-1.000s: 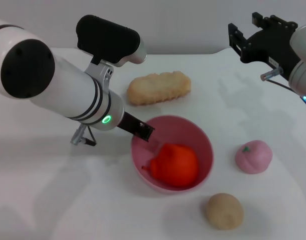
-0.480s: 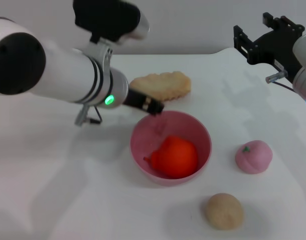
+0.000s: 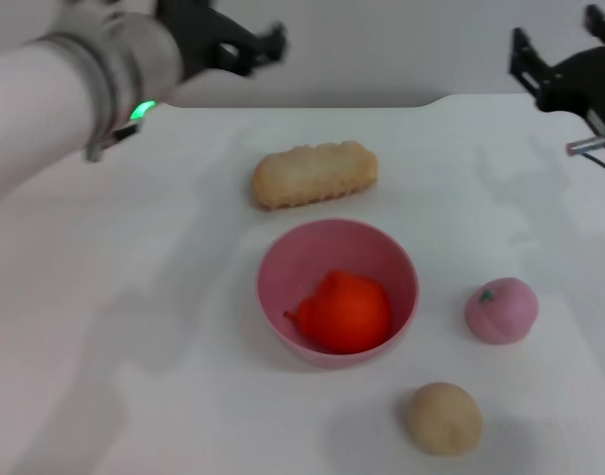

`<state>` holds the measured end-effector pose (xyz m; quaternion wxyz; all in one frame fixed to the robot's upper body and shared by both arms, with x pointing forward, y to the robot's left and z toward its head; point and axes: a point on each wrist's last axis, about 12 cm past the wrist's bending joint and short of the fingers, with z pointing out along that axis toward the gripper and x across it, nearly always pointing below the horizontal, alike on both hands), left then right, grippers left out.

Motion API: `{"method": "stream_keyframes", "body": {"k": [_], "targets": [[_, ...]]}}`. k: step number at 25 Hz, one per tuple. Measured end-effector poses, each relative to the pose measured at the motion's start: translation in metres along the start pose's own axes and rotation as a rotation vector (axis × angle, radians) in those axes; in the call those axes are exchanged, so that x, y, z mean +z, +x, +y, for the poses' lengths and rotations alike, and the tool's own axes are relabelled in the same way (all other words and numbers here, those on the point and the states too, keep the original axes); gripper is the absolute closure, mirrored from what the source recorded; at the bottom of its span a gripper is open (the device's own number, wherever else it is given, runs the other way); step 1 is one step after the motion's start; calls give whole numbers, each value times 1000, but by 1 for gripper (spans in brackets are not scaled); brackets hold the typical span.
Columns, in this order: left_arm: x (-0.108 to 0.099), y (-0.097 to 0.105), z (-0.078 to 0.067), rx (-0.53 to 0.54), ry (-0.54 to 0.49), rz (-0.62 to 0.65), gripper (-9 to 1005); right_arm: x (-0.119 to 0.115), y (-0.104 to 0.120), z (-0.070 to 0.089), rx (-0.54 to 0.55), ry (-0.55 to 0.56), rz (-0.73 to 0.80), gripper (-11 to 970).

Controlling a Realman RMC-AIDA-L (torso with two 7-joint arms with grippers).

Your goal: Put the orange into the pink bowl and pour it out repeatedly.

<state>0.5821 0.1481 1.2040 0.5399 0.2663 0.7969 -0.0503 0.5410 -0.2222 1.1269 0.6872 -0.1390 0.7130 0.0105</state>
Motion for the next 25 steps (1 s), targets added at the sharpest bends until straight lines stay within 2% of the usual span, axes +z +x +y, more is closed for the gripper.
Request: {"method": "stream_keyframes", "body": {"k": [3,5,6,7,8,10,11,12,17,19,20,25], "targets": [[-13,24,17,-22,-94,-227,332,-11,16,-1,27,74,-93,199],[-13,24,17,-22,-94,-227,244,-16,23,0,57,92,-131,199],[-21,51,27,-41,-150,-345,200,-18,27,0,70,94,-133,199],[-21,51,27,-41,-150,-345,176,-19,31,0,83,95,-133,199],[-23,79,33,-46,-190,-409,152,-21,35,1,87,97,-131,199],[-23,79,33,-46,-190,-409,154,-25,42,3,84,98,-130,199],[-23,98,37,-55,-211,-439,155,-27,46,5,87,98,-133,199],[-18,130,40,-112,-222,-450,155,-30,51,7,100,95,-136,199],[-17,134,40,-126,-219,-447,160,-34,56,8,133,94,-141,199],[-15,141,41,-148,-215,-435,161,-36,60,9,134,92,-133,199],[-14,151,38,-171,-204,-423,162,-36,62,9,135,90,-125,199],[-15,152,38,-206,-192,-435,161,-36,67,10,176,82,-110,199]]}}
